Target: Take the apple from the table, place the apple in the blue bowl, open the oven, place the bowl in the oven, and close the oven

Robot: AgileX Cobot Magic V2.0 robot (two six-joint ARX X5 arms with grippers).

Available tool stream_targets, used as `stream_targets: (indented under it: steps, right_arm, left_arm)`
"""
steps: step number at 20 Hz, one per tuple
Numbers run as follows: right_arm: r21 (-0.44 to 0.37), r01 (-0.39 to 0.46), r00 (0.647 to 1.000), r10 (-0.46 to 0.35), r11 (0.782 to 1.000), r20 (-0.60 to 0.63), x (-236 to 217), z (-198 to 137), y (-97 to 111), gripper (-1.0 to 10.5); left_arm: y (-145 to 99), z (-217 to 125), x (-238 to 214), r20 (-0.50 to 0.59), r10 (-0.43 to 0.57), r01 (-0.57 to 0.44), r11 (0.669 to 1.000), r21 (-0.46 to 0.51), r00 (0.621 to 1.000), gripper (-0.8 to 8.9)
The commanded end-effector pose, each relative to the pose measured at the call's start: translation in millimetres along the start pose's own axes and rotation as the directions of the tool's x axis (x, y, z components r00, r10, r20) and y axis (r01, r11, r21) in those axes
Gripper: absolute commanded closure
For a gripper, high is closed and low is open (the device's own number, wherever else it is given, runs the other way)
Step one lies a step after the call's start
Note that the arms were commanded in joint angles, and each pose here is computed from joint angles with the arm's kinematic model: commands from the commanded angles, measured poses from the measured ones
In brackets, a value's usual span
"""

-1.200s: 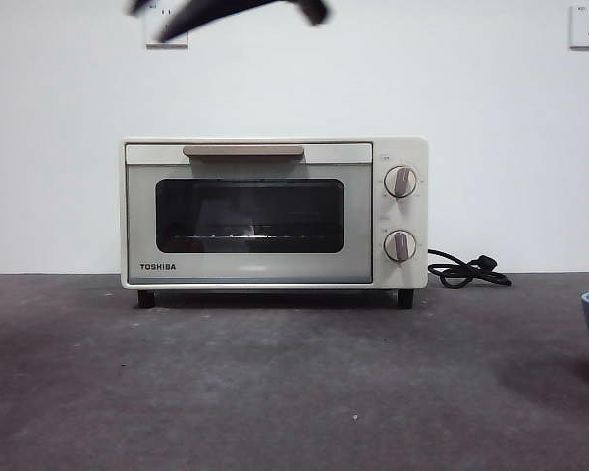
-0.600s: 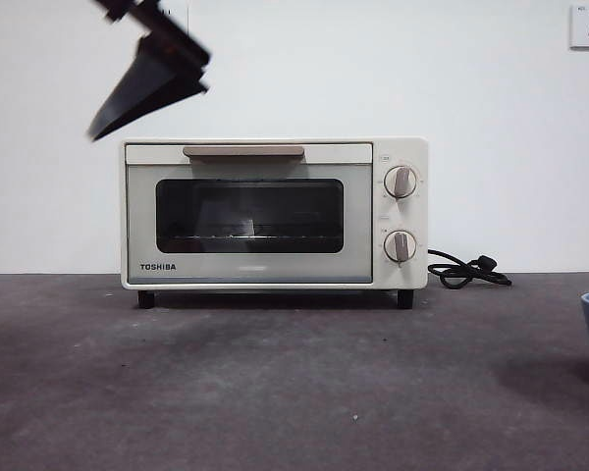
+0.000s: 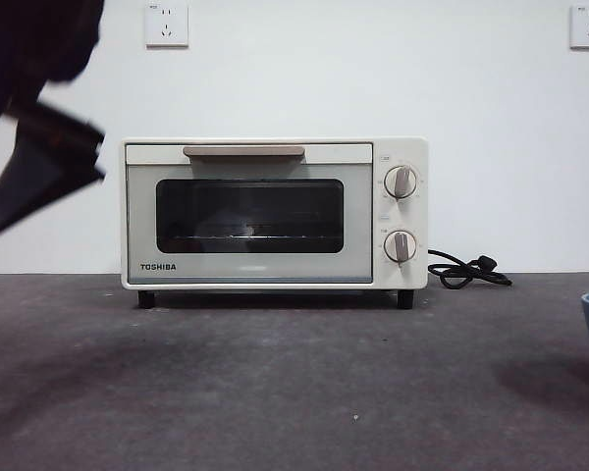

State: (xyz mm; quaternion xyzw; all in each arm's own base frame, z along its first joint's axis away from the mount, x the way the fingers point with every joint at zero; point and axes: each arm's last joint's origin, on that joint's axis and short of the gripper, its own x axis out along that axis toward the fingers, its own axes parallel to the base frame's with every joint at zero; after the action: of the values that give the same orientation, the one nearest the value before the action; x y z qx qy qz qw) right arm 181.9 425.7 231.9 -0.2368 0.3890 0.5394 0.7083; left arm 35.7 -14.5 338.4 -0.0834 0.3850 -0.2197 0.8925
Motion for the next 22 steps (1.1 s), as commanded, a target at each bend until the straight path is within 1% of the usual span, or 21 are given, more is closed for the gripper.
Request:
stream_targets:
  steps: [1,3,4,6,10,15,18,21,22]
  right_arm:
    - [-0.005,-0.004,1.000,0.004,1.000,-0.005,18,-3,1,0.6]
    - [0.001,-0.006,1.000,0.006,1.000,-0.002,28,-5,0,0.6]
    - [0.000,-0.011,1.000,0.011,1.000,-0.003,30,-5,0,0.6]
    - [-0.001,-0.012,1.000,0.012,1.000,0.000,35,-6,-1,0.6]
    - [-0.001,-0.011,1.000,0.011,1.000,0.023,43,-5,-2,0.6]
    - [0.013,-0.021,0.999,0.021,1.000,-0.026,63,-16,-4,0.6]
    - [0.040,-0.016,0.999,0.017,0.999,-0.027,71,-18,-5,0.7]
    - [0.063,-0.008,0.998,0.012,0.998,-0.058,79,-24,-6,0.7]
    - [0.064,-0.009,0.998,0.013,0.998,-0.064,81,-25,-7,1.2]
  left_arm:
    - [0,0,-1,0.008,0.012,-0.012,1.000,0.006,1.000,8.18]
    - [2,0,-1,0.010,0.082,-0.082,0.996,0.025,0.997,8.18]
    - [4,0,-1,0.013,0.141,-0.142,0.989,0.036,0.990,8.18]
    - [5,0,-2,0.014,0.195,-0.196,0.980,0.037,0.981,8.18]
    - [4,0,-1,0.012,0.174,-0.174,0.984,0.038,0.985,8.18]
    - [4,0,-1,0.012,0.175,-0.175,0.984,0.038,0.985,8.18]
    - [4,0,-1,0.012,0.175,-0.175,0.984,0.038,0.984,8.18]
    - [5,0,-1,0.011,0.175,-0.175,0.984,0.038,0.985,8.18]
    - [5,0,-1,0.011,0.175,-0.175,0.984,0.038,0.985,8.18]
